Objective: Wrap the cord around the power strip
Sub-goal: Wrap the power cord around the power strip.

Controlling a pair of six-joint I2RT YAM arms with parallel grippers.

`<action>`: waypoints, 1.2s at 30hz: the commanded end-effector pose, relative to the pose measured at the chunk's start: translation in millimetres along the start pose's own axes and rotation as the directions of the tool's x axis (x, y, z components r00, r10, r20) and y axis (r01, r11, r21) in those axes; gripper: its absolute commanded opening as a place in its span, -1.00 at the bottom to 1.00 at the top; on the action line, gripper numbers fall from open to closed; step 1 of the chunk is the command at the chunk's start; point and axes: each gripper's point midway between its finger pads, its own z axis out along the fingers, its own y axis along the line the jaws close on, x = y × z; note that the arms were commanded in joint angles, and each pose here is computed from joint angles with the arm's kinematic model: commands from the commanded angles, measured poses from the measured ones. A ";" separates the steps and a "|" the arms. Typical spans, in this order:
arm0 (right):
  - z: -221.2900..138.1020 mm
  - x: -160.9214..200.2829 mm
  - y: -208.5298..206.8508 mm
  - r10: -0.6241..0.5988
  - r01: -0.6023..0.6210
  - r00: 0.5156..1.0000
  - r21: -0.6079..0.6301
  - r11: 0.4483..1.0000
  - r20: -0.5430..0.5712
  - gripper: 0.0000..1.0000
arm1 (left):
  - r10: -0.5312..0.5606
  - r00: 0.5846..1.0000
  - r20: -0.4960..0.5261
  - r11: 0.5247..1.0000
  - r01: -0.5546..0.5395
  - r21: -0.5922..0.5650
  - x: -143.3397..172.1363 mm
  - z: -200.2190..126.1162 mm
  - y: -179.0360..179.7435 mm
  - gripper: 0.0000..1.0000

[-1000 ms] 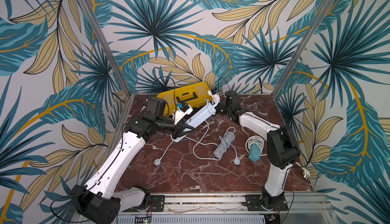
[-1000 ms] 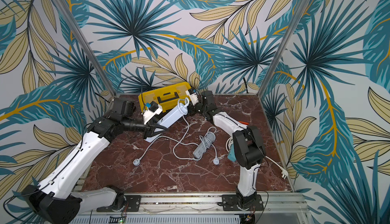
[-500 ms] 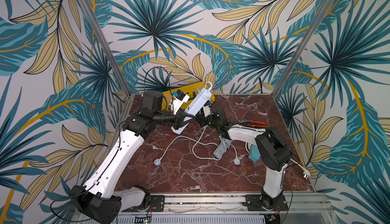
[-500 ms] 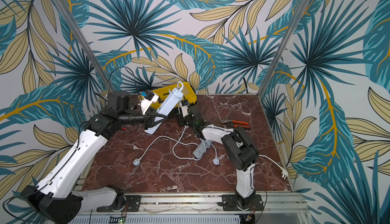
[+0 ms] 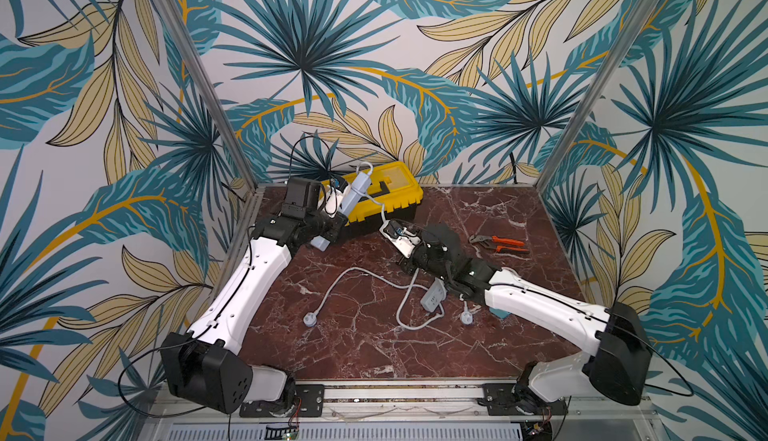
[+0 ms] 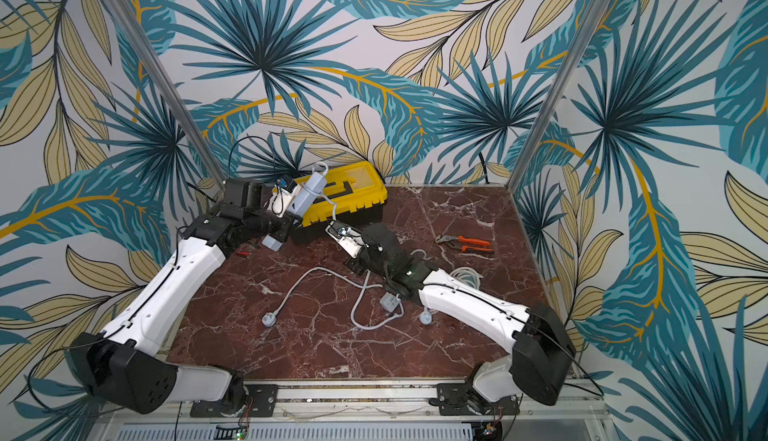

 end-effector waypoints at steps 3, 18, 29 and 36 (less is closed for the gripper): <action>-39.3 -55.8 4.3 -0.258 0.268 0.961 -0.114 0.957 0.098 -1.00 | 0.179 0.976 -0.126 0.984 -0.179 0.007 29.3 12.8 -18.0 -1.00; 24.9 -33.2 -125.7 -0.057 0.053 0.998 -0.329 0.943 -0.004 -1.00 | 0.324 0.906 0.271 0.584 -0.417 0.697 25.9 -92.1 -201.8 -1.00; 65.5 -3.1 -148.4 0.464 -0.426 0.869 -0.217 0.878 0.172 -0.01 | 0.144 0.891 0.430 0.647 -0.413 0.640 -55.7 -142.8 -183.9 -1.00; 37.2 67.0 -112.4 0.510 -0.502 0.859 -0.118 0.857 0.045 0.38 | 0.040 0.896 0.442 0.759 -0.315 0.570 -91.3 -159.4 -155.1 -1.00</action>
